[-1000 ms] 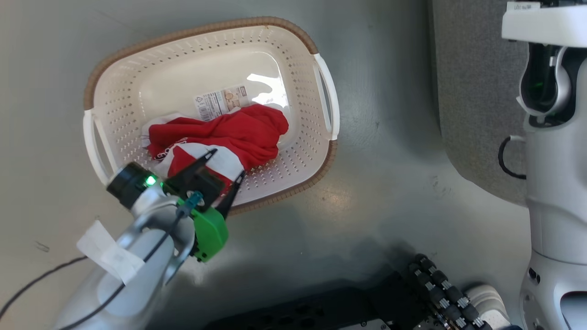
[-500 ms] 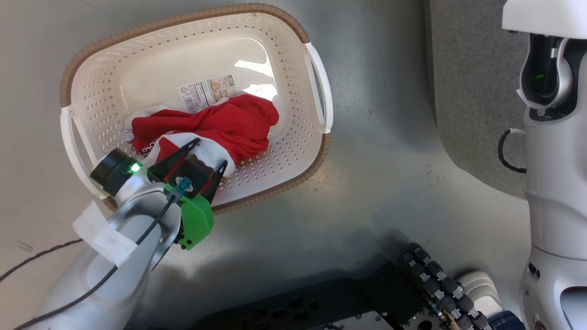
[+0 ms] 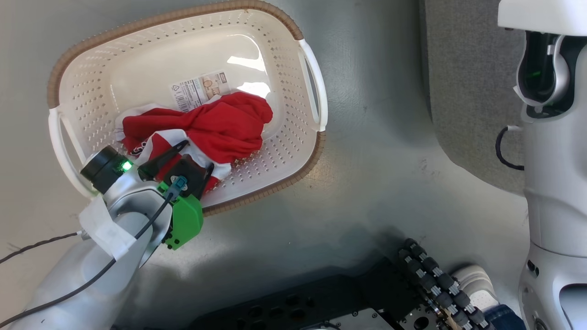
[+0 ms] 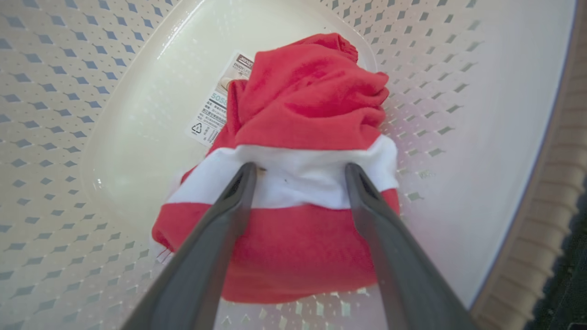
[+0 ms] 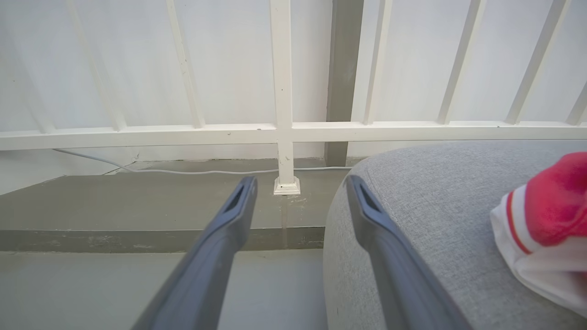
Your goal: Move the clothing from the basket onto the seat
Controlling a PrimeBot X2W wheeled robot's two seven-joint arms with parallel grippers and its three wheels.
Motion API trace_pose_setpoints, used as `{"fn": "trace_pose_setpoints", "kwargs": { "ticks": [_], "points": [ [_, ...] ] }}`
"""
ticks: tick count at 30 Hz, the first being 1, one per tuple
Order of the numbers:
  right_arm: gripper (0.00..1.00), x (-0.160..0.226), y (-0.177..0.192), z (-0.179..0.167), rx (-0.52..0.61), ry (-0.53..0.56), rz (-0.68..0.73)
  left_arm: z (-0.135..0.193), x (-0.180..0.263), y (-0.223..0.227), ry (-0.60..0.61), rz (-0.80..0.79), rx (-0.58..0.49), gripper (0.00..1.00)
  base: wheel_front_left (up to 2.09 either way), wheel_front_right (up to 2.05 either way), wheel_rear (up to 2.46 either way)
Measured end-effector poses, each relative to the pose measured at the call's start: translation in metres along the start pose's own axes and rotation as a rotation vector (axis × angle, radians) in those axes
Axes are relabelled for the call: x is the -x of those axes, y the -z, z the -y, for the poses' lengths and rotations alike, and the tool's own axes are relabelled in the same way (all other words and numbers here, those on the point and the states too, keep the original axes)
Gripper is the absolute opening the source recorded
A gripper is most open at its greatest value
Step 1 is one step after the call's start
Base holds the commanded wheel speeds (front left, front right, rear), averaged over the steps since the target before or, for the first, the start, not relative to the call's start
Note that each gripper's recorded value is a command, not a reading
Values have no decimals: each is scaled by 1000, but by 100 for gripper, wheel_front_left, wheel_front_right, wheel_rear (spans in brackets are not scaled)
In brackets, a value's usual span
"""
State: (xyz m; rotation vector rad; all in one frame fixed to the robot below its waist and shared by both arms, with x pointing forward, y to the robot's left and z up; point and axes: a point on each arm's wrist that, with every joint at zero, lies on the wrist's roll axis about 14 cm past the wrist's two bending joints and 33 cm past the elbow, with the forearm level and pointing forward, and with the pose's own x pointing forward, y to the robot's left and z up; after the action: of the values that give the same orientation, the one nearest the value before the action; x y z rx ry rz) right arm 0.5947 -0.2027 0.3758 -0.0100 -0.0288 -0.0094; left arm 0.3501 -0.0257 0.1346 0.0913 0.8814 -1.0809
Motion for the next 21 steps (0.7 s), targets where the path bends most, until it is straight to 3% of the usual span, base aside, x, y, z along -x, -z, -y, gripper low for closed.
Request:
{"fn": "trace_pose_setpoints", "kwargs": {
  "ticks": [2,3,4,5,21],
  "points": [
    [100,0,0,1,3,1,1,2,-1,3,9,-10,-6,48,0,0,0],
    [100,0,0,1,4,2,0,3,-2,3,13,-11,-8,37,0,0,0],
    [100,0,0,2,6,3,-1,4,-3,3,17,-10,-12,13,0,0,0],
    [100,0,1,2,7,4,-3,4,-4,1,19,-3,-13,2,0,0,0],
    [100,-1,-8,7,0,30,11,6,-6,-51,8,191,17,0,0,0,0]
  ]
}}
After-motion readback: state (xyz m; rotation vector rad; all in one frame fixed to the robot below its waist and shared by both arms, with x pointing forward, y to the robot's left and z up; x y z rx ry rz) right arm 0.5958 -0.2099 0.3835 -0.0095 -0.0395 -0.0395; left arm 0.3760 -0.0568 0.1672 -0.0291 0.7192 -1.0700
